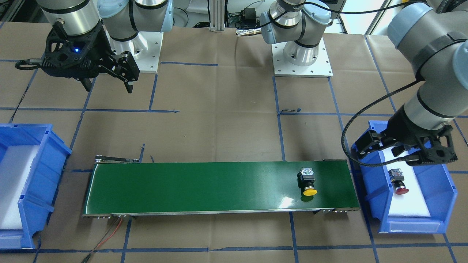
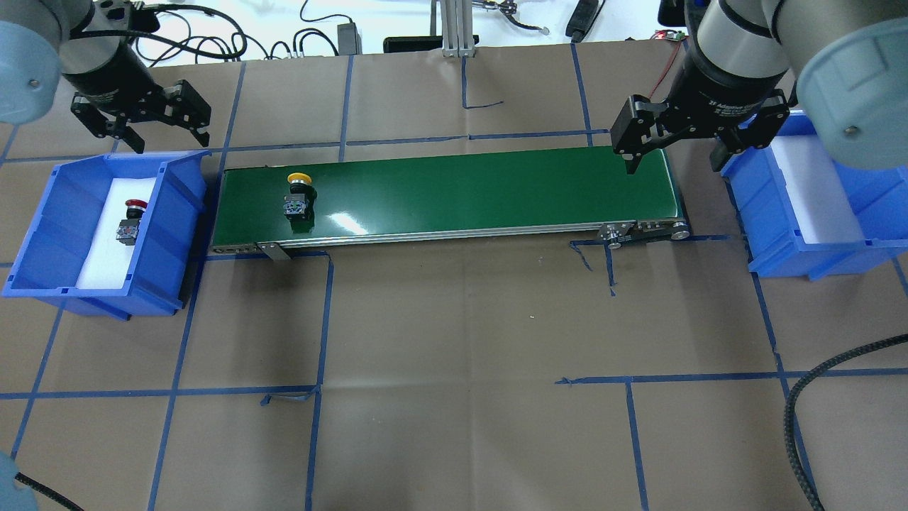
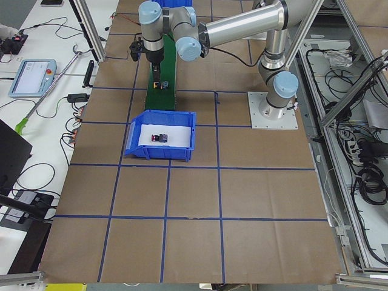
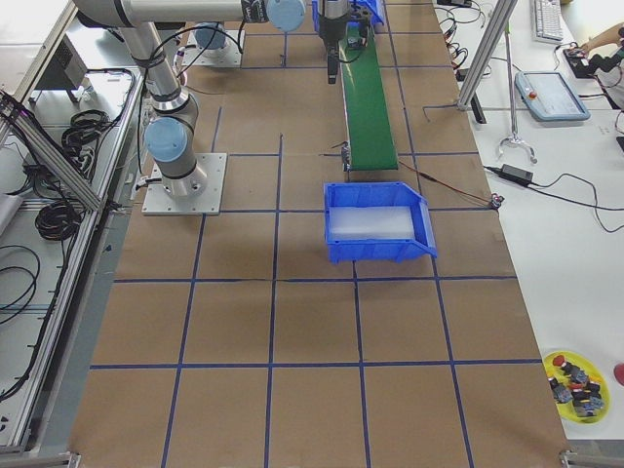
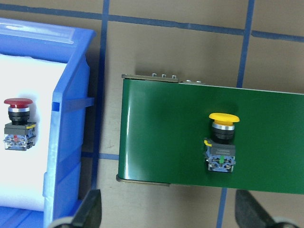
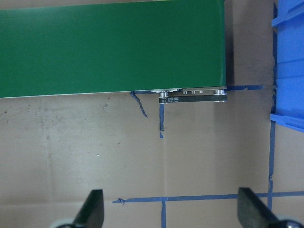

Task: Transport two buttons from left to right
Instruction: 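Return the left gripper to the bin and grasp the red-capped button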

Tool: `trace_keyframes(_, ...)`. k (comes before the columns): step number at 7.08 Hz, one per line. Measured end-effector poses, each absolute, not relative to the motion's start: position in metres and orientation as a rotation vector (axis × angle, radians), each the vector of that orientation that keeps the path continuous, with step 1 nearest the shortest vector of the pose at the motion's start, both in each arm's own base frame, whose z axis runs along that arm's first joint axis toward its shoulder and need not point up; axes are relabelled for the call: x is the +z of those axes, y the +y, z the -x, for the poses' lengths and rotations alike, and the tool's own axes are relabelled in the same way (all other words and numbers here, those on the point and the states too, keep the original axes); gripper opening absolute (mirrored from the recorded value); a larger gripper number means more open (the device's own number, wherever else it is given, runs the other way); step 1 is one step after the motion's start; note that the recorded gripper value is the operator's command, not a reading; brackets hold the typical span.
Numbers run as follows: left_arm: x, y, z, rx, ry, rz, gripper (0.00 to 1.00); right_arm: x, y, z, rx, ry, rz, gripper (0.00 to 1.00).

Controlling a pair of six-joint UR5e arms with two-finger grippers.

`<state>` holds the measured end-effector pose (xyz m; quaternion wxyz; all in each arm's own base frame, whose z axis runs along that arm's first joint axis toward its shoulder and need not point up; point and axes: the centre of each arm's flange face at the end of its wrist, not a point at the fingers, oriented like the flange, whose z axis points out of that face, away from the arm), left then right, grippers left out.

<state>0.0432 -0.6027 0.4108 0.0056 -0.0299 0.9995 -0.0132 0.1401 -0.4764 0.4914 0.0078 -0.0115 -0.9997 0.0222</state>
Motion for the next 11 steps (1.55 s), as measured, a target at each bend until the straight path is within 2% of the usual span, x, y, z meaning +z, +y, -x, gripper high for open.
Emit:
trace_keyframes(5, 0.377, -0.585, -0.194, 0.027, 3.151, -0.068, 1.00, 0.490, -0.476, -0.141, 0.068, -3.126, 0.037, 1.00)
trace_keyframes(11, 0.273, -0.587, -0.218, -0.077, 3.113, -0.071, 1.00, 0.488, -0.475, -0.141, 0.057, -3.126, 0.037, 1.00)
